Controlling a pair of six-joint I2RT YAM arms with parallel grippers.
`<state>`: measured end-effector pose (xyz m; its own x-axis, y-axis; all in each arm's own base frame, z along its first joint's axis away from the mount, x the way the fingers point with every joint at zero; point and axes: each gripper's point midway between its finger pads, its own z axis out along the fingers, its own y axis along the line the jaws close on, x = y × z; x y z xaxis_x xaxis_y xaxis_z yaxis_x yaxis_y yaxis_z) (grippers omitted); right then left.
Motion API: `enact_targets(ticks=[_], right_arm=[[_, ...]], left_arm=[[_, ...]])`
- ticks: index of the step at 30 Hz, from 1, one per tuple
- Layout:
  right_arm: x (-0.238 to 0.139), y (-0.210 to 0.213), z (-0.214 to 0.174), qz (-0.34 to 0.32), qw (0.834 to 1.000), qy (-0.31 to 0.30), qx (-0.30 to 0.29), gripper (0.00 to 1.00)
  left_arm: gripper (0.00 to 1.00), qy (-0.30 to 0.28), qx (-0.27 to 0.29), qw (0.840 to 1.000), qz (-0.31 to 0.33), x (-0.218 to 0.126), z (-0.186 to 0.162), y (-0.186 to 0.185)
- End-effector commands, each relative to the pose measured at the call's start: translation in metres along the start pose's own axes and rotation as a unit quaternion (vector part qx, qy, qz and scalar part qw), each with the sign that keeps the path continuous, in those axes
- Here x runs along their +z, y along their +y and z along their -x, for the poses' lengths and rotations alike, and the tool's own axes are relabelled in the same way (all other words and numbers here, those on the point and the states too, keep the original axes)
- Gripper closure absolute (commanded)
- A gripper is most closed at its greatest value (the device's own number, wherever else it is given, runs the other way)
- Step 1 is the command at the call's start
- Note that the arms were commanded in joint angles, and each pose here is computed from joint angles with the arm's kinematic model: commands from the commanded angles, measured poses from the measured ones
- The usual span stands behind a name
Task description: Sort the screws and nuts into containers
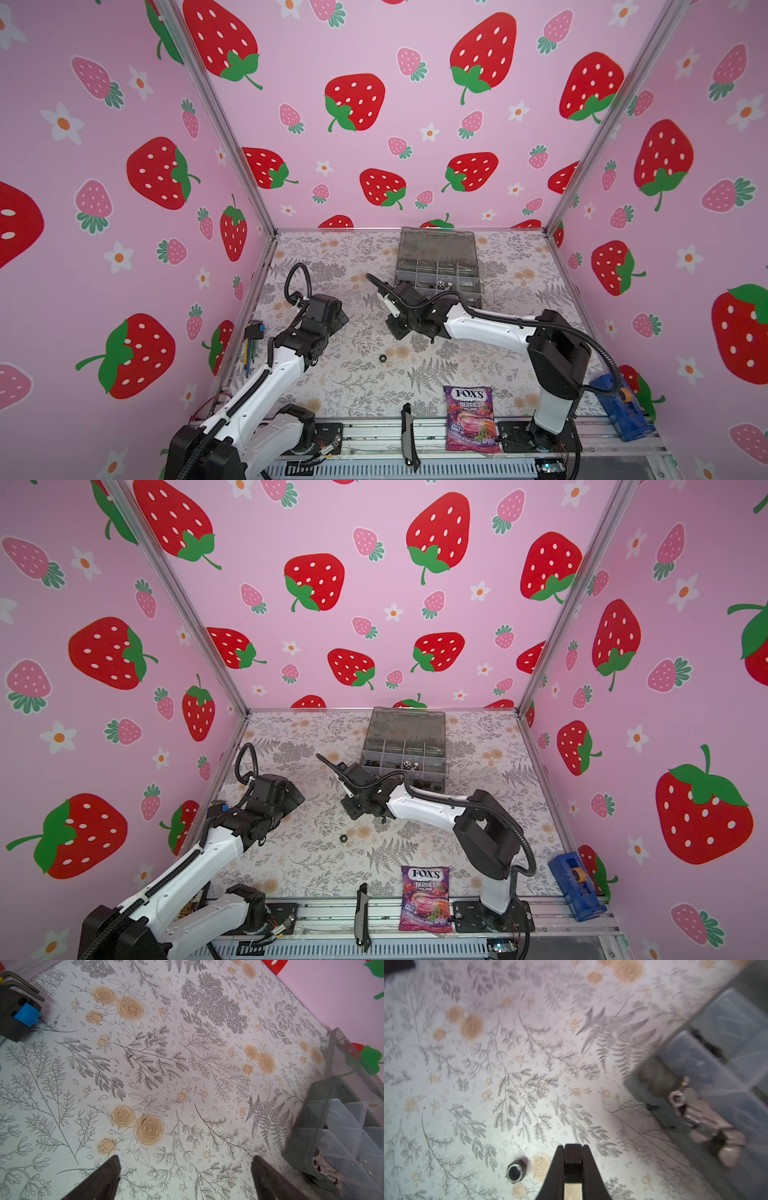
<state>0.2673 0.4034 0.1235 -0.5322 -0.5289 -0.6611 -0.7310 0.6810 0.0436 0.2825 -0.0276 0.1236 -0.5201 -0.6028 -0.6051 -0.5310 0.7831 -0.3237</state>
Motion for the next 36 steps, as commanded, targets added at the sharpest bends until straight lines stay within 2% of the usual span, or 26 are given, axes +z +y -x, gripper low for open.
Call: enact_targets(ticks=[1, 6, 11, 20, 25, 28, 32, 36], right_arm=[[-0.012, -0.046, 0.015, -0.052, 0.997, -0.023, 0.052, 1.0], [-0.011, -0.111, 0.028, -0.077, 0.988, -0.032, 0.13, 1.0], [0.006, -0.151, 0.032, -0.096, 0.983, -0.026, 0.152, 1.0], [0.04, -0.169, 0.035, -0.112, 0.984, -0.009, 0.14, 0.99], [0.055, -0.172, 0.026, -0.118, 0.984, 0.011, 0.137, 0.95], [0.062, -0.173, 0.021, -0.118, 0.984, 0.022, 0.134, 0.91], [0.063, -0.173, 0.02, -0.118, 0.984, 0.024, 0.133, 0.77], [0.06, -0.173, 0.022, -0.118, 0.984, 0.023, 0.131, 0.68]], left_arm=[[0.01, -0.006, -0.007, 1.0, 0.018, 0.0, 0.001, 0.01], [0.01, -0.006, -0.005, 1.0, 0.011, -0.002, 0.003, 0.006], [0.01, -0.008, -0.006, 1.0, 0.004, -0.003, 0.004, 0.004], [0.01, -0.004, -0.01, 1.0, -0.003, -0.002, 0.001, 0.004], [0.01, -0.005, -0.009, 1.0, -0.003, -0.002, 0.001, 0.004], [0.01, -0.004, -0.009, 1.0, -0.002, -0.002, 0.0, 0.005], [0.01, -0.005, -0.01, 1.0, 0.0, -0.003, 0.0, 0.007], [0.01, -0.008, -0.009, 1.0, -0.002, -0.005, 0.002, 0.007]])
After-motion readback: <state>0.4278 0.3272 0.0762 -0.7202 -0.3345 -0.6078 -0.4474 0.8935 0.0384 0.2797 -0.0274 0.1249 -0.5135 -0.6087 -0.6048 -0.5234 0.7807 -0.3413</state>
